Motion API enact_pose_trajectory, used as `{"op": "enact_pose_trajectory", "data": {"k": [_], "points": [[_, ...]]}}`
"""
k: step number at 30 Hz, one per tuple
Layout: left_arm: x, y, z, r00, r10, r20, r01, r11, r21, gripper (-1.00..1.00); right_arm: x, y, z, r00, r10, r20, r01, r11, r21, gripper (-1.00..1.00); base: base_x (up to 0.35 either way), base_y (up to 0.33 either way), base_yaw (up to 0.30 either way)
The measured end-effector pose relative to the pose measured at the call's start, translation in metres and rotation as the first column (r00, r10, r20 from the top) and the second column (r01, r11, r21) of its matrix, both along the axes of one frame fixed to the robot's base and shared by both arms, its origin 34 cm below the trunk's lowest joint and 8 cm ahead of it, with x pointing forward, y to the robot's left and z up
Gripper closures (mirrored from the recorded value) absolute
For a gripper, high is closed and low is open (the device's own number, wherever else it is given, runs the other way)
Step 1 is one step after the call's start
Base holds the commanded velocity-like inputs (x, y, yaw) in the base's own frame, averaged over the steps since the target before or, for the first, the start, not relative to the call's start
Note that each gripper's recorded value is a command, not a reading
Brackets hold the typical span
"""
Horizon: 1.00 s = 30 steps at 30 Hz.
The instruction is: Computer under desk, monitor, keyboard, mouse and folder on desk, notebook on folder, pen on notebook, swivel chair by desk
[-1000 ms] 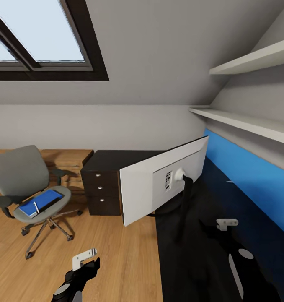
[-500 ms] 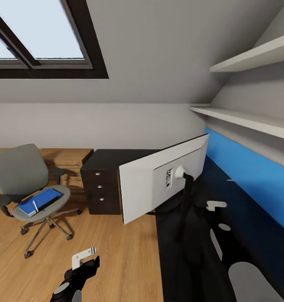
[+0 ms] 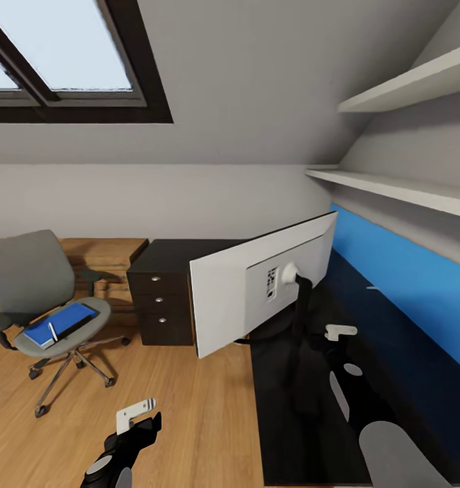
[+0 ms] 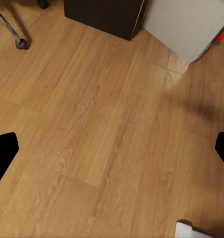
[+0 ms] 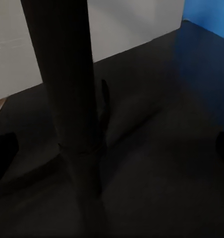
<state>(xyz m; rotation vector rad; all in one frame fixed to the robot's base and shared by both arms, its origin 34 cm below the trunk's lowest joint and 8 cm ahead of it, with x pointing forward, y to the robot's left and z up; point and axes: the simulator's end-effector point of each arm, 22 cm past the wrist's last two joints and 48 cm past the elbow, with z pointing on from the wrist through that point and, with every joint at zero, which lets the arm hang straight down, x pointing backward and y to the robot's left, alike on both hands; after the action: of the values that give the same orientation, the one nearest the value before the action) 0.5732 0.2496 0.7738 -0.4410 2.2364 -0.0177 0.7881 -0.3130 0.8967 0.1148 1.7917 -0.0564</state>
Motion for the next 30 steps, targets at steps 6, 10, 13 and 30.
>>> {"op": "enact_pose_trajectory", "data": {"k": [6, 10, 13, 30], "points": [[0.0, 0.0, -0.003, 1.0, 0.0, 0.001, 0.0, 1.0, 0.0, -1.0, -0.001, -0.002, -0.004, 1.0, 0.001, 0.0, -0.001, 1.0, -0.006, -1.0, 0.0, 0.0, -0.005], [0.001, 0.0, -0.008, 1.0, 0.0, 0.001, 0.0, 1.0, 0.0, -1.0, 0.0, -0.003, -0.01, 1.0, 0.0, 0.0, 0.0, 1.0, -0.007, -1.0, 0.0, 0.0, 0.0], [0.001, 0.0, -0.013, 1.0, 0.0, 0.002, 0.0, 1.0, 0.001, -1.0, 0.0, -0.003, -0.014, 1.0, 0.0, 0.0, 0.0, 1.0, -0.007, -1.0, 0.0, 0.0, 0.0], [0.001, 0.001, -0.038, 1.0, 0.001, 0.003, -0.001, 1.0, 0.002, -1.0, -0.003, -0.001, -0.057, 0.997, -0.02, -0.074, 0.02, 1.0, 0.001, -1.0, 0.0, 0.0, 0.0]]}}
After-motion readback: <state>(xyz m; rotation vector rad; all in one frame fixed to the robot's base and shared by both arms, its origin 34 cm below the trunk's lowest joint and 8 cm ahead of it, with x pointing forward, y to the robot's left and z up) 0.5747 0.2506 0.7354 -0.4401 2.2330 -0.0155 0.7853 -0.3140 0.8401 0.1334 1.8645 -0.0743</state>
